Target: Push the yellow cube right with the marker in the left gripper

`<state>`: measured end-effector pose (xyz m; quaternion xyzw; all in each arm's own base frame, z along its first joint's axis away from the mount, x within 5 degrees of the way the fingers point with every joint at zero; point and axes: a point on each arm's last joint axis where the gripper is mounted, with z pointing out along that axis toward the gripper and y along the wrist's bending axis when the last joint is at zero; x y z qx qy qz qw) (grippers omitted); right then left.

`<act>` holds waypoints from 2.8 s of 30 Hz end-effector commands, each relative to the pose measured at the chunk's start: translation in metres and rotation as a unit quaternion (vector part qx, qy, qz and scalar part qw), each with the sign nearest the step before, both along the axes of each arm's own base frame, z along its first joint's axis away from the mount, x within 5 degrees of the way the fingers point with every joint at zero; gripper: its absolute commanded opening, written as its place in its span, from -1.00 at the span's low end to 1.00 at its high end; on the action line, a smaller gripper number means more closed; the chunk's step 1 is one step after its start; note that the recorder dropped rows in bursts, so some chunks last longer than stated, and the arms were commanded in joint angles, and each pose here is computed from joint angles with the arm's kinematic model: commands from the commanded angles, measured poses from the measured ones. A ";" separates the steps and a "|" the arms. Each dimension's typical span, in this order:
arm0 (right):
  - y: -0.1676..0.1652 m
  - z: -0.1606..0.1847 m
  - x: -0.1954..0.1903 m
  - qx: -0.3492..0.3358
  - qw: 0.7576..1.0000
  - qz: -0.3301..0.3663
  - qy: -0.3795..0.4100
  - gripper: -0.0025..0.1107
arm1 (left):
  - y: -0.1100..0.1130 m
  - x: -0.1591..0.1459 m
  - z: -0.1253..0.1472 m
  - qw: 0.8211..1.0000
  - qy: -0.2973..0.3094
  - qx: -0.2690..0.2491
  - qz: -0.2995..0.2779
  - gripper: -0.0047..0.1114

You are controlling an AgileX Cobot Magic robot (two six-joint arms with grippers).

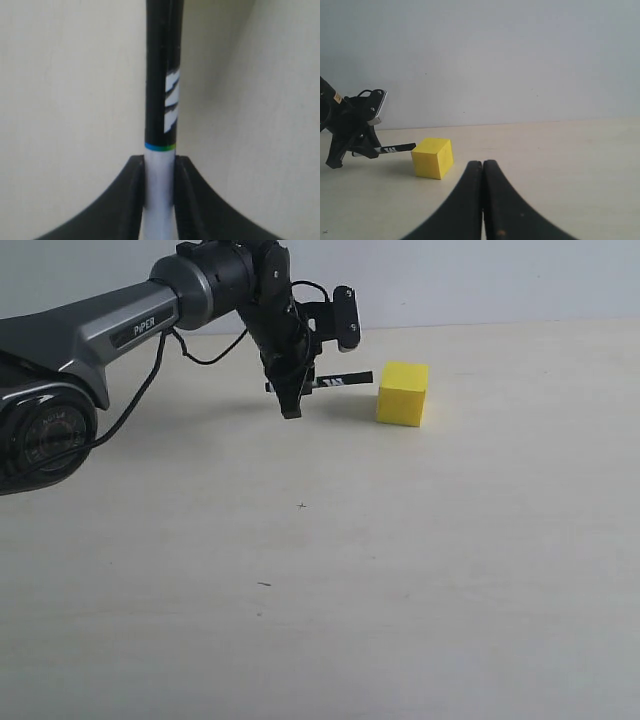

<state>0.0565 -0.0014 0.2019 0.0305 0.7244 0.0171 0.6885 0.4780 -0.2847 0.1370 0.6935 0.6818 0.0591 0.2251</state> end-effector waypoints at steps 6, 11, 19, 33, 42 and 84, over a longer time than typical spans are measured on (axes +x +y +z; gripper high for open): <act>0.000 -0.001 0.000 -0.001 1.000 0.000 -0.002 -0.96 | -0.018 -0.006 -0.001 1.000 -0.022 -0.011 -0.009 -0.92; 0.000 -0.001 0.000 -0.002 1.000 0.000 -0.002 -0.96 | -0.031 -0.014 -0.006 0.999 -0.031 0.010 -0.035 -0.92; 0.000 -0.001 0.000 -0.001 1.000 0.000 -0.002 -0.96 | -0.005 -0.005 -0.006 0.999 -0.003 0.034 0.000 -0.92; 0.000 -0.001 0.000 0.000 1.000 0.000 -0.002 -0.96 | -0.033 -0.016 -0.003 0.999 -0.032 0.010 -0.023 -0.92; 0.000 -0.001 0.000 0.000 1.000 0.000 -0.002 -0.96 | -0.038 -0.019 -0.003 0.998 -0.042 0.024 -0.027 -0.92; 0.000 -0.001 0.000 -0.001 1.000 0.000 -0.002 -0.96 | -0.015 -0.048 0.091 0.989 0.053 -0.029 0.137 -0.92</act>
